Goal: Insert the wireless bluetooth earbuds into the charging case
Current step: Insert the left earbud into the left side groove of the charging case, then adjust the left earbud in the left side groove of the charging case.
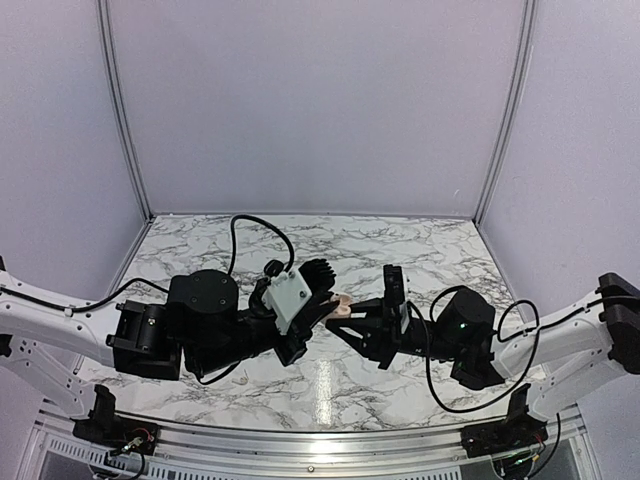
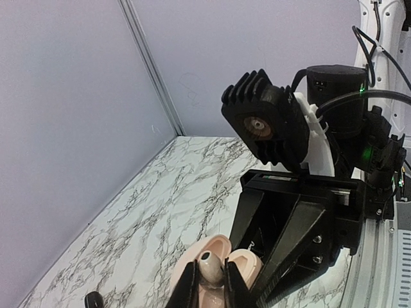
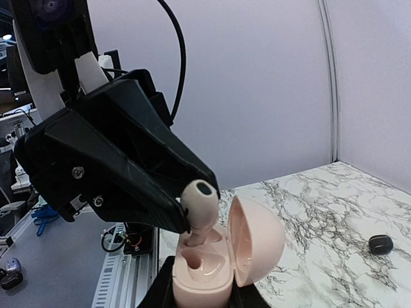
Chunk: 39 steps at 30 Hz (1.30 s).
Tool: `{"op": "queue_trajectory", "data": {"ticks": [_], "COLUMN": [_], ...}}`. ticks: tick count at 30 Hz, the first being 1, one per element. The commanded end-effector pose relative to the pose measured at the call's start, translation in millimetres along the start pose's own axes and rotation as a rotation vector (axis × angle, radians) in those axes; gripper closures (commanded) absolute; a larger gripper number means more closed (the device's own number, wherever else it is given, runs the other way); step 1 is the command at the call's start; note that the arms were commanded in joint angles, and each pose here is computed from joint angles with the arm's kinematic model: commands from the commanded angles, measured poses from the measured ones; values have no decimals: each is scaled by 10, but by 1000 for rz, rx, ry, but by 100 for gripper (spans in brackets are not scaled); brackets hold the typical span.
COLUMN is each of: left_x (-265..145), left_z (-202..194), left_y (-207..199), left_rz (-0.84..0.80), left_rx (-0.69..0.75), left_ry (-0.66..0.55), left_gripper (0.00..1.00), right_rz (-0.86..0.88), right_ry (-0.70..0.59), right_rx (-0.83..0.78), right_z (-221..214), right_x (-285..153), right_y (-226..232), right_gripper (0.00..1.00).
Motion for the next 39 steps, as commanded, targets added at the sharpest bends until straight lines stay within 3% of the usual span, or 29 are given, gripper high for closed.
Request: {"op": "queue_trajectory", "data": {"ticks": [1,17,21,30,35,39], "left_x": [35,-12,-67,-292,-305,-249], "left_z": [20,-94,-68,-16,-4,84], "left_y": [-54,-44,10,171,205,316], "left_rz": [-16,-12,15,55,64,108], "left_rx": [-12,-29,-49,-145,-212,-279], "left_ry": [-9,12,2,-40,-47,-62], "left_gripper": [88,78,72,37,3,1], "right_rz": [18,31,4,-172,-273,-294], "right_ry": [-109,-129,-108,-25,26,51], "right_rx": [-7,-35,-38,-53,-68,-77], "right_z": [269,346,319,251,249,250], "right_x": [90,61,54,18,30,47], "right_y": [11,37,13,-139,-232,-242], "right_gripper": [100,100,100,100,100,100]}}
Point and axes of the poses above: each gripper's point midway between its finger pads, its own x axis out along the fingers, its own y axis along the line the jaws close on, z = x × y, the point moved 8 cm from there along -x, back along the fingers, and after that the axes turned 3 degrees about -x, right-handed, at the moved point
